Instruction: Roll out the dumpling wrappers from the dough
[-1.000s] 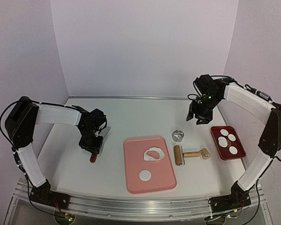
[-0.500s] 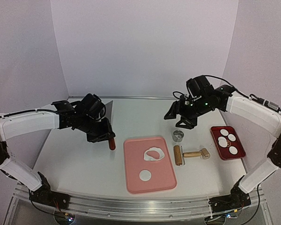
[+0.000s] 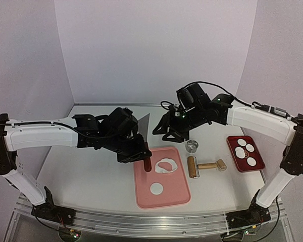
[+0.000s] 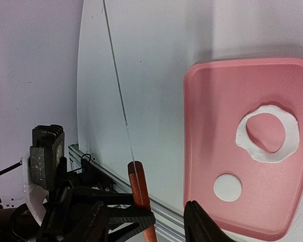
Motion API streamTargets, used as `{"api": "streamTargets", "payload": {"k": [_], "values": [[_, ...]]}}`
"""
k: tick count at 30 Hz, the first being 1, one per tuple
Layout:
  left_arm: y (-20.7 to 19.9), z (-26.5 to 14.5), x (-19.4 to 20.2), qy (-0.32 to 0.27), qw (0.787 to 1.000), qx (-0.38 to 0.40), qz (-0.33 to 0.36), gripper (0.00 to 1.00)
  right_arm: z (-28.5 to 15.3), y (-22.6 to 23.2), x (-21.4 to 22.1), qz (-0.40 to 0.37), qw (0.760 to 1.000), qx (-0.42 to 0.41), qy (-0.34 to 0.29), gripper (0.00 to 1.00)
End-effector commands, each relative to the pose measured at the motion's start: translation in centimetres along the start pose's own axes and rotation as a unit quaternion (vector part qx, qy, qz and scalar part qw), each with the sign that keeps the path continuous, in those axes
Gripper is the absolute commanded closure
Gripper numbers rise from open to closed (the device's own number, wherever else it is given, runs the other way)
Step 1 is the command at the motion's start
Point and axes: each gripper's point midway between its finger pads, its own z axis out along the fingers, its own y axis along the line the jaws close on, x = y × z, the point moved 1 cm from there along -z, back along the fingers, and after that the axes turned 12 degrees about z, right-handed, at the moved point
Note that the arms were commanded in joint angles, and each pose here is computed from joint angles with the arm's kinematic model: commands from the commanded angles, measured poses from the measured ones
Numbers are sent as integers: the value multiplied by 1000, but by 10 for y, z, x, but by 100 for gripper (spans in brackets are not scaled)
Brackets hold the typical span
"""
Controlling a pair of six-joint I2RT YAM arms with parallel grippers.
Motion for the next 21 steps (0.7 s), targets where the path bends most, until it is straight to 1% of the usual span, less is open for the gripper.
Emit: {"api": "streamTargets", "payload": {"k": [1, 4, 10, 15, 18, 20, 21], "values": [[-39, -7, -17, -26, 998, 52, 2, 100, 11, 9, 5, -16, 1000, -10, 11, 55], [-45, -6, -18, -25, 998, 58, 6, 100, 18, 8, 11, -24, 999, -5, 20, 57], [-50, -6, -22, -27, 998, 60, 11, 100, 32, 5, 17, -31, 999, 5, 31, 57], [-48, -9, -21, -30, 998, 58, 11, 100, 48, -2, 21, -29, 998, 15, 52, 62], [-49, -9, -21, -31, 998, 61, 16, 100, 51, 7, 22, -39, 997, 5, 62, 80], [-49, -9, -21, -31, 997, 64, 19, 100, 50, 12, 21, -47, 997, -1, 59, 96], [-50, -11, -21, -32, 997, 67, 22, 100, 49, 14, 19, -50, 997, -2, 54, 99]]}}
